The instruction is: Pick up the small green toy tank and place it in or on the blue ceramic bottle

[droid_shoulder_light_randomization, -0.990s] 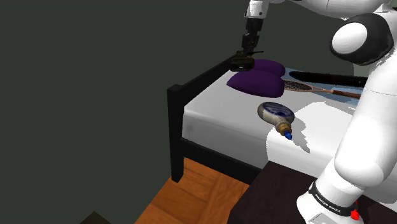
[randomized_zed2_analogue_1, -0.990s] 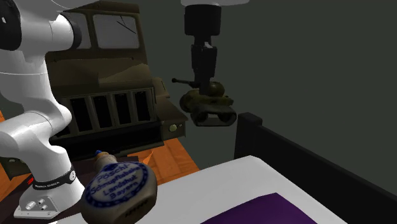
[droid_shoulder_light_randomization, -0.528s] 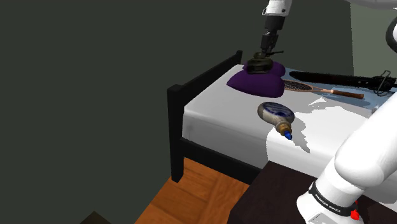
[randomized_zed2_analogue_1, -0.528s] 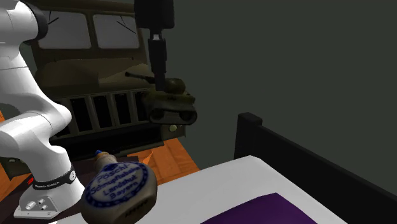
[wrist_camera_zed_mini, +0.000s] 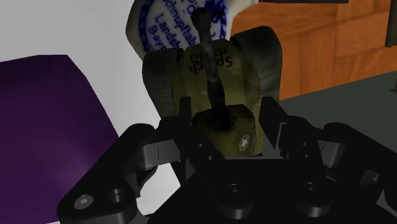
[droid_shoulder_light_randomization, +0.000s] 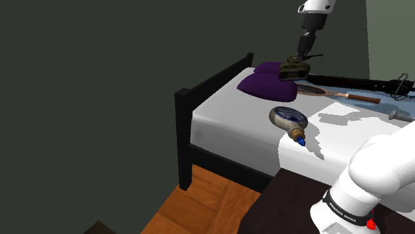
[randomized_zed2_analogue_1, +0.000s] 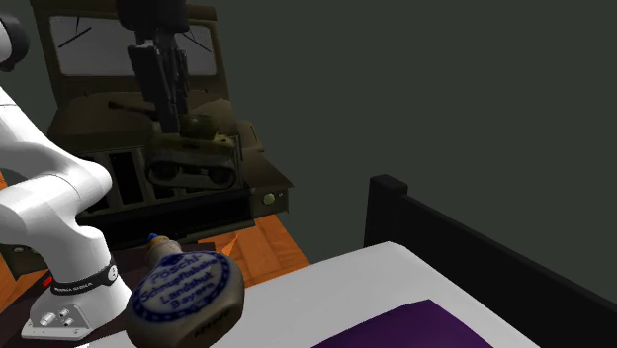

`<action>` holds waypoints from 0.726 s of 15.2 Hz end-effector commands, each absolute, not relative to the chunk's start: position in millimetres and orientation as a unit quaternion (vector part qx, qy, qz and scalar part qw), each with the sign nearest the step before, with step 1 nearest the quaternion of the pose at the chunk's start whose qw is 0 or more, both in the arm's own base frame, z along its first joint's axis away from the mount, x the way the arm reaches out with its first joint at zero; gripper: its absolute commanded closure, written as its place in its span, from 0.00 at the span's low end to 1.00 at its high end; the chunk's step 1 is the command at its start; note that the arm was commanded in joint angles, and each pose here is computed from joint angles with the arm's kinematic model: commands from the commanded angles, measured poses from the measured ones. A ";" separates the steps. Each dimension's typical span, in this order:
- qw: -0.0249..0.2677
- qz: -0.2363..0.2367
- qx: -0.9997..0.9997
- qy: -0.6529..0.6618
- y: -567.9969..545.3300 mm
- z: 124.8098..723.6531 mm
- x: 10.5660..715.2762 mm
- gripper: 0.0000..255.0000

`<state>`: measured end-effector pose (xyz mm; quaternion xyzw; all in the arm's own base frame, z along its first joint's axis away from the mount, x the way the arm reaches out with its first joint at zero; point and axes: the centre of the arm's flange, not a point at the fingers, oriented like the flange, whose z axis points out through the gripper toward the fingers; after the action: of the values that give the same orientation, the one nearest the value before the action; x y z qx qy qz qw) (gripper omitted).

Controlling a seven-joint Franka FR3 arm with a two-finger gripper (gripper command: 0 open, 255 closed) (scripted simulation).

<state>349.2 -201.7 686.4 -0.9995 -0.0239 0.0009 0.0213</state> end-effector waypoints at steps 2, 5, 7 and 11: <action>0.021 0.001 -0.999 -0.024 -200.9 687.0 319.5 1.00; 0.021 0.001 -0.999 -0.024 -200.9 671.2 319.5 1.00; 0.021 0.001 -0.999 -0.024 -200.9 660.6 319.5 1.00; 0.021 0.001 -0.999 -0.024 -200.9 639.5 319.5 1.00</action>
<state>319.8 -202.3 643.3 -0.9995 -0.0239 0.0012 0.0214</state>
